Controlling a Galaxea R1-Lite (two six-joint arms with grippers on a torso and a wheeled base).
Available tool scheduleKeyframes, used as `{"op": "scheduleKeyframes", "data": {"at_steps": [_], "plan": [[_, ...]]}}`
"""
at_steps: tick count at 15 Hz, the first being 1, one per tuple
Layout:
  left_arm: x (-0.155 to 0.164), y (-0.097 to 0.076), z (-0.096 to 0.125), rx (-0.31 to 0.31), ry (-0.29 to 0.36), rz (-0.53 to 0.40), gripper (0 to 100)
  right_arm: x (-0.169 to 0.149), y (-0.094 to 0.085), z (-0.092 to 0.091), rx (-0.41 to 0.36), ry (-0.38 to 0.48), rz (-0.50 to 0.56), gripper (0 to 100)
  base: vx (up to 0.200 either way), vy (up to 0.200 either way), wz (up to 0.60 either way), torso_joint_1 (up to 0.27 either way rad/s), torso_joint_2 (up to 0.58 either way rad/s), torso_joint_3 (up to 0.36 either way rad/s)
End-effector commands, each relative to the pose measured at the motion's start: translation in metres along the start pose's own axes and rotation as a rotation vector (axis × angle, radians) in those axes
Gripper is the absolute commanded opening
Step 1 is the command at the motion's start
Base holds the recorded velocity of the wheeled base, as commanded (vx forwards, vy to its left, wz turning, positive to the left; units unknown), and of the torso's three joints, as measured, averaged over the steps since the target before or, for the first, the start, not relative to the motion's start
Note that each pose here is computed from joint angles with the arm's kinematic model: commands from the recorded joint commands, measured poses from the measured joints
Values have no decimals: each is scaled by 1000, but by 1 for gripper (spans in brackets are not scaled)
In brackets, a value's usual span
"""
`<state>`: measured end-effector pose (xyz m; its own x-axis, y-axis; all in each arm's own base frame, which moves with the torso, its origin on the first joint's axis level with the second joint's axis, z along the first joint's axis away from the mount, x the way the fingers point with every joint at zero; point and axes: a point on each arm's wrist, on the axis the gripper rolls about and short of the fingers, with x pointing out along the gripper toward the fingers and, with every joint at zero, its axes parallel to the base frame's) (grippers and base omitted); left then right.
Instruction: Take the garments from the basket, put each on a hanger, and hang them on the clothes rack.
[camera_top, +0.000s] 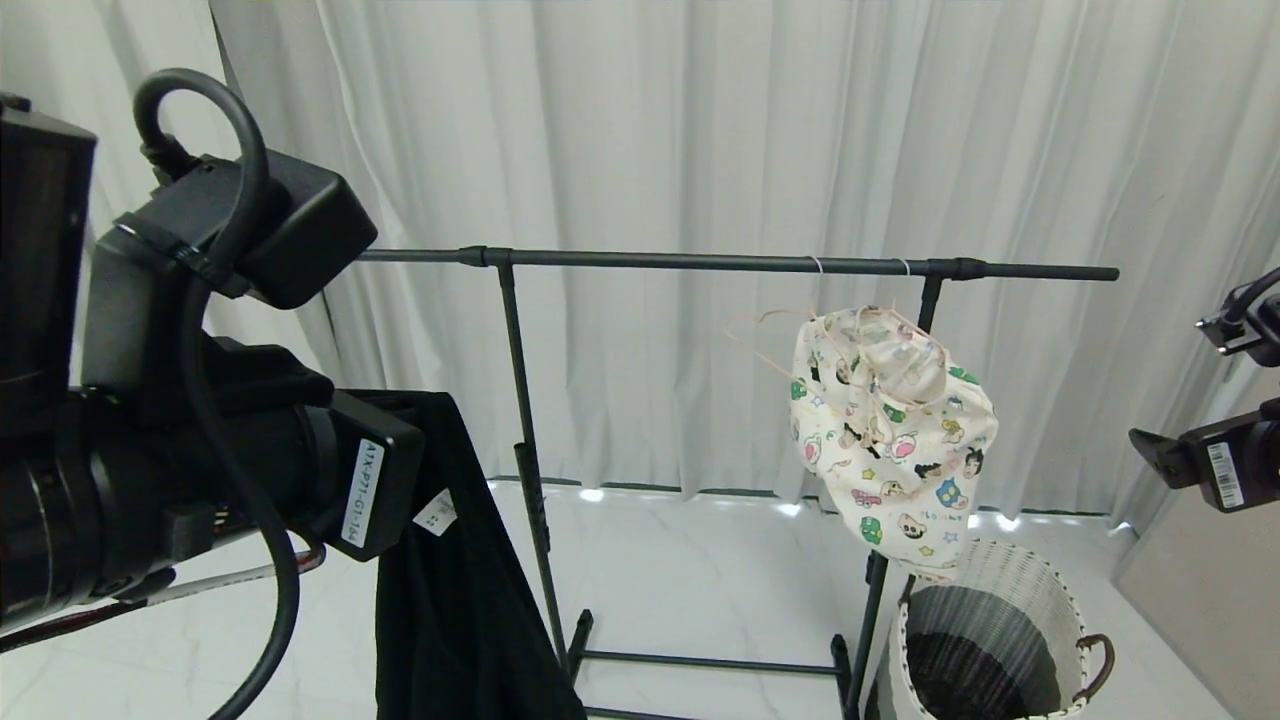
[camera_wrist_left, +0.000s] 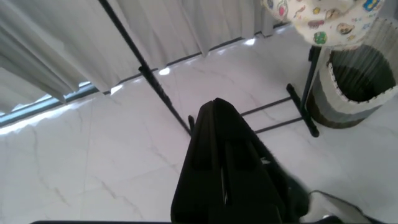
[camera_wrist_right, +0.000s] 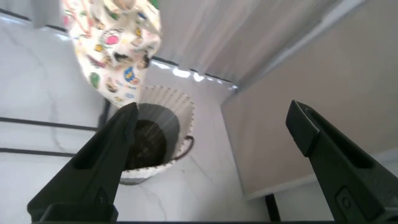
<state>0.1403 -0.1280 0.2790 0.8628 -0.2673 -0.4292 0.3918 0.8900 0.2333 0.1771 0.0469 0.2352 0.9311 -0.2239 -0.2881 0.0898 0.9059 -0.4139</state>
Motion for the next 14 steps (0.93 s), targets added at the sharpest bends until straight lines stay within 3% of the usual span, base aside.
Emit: {"op": "scheduleKeyframes", "data": {"at_steps": [1, 5, 10, 14], "plan": [[2, 0, 0, 2, 5, 12, 0, 0, 0, 0, 0, -4, 8, 100, 0, 0, 0, 0, 0, 0], [2, 0, 0, 2, 7, 18, 0, -1, 0, 0, 1, -9, 18, 100, 200, 0, 0, -3, -4, 2], [2, 0, 0, 1, 7, 18, 0, -3, 1, 1, -2, -41, 115, 100, 200, 0, 0, 6, 3, 0], [2, 0, 0, 1, 8, 18, 0, -6, 6, -10, -17, -22, 140, 100, 200, 0, 0, 4, 2, 1]]}}
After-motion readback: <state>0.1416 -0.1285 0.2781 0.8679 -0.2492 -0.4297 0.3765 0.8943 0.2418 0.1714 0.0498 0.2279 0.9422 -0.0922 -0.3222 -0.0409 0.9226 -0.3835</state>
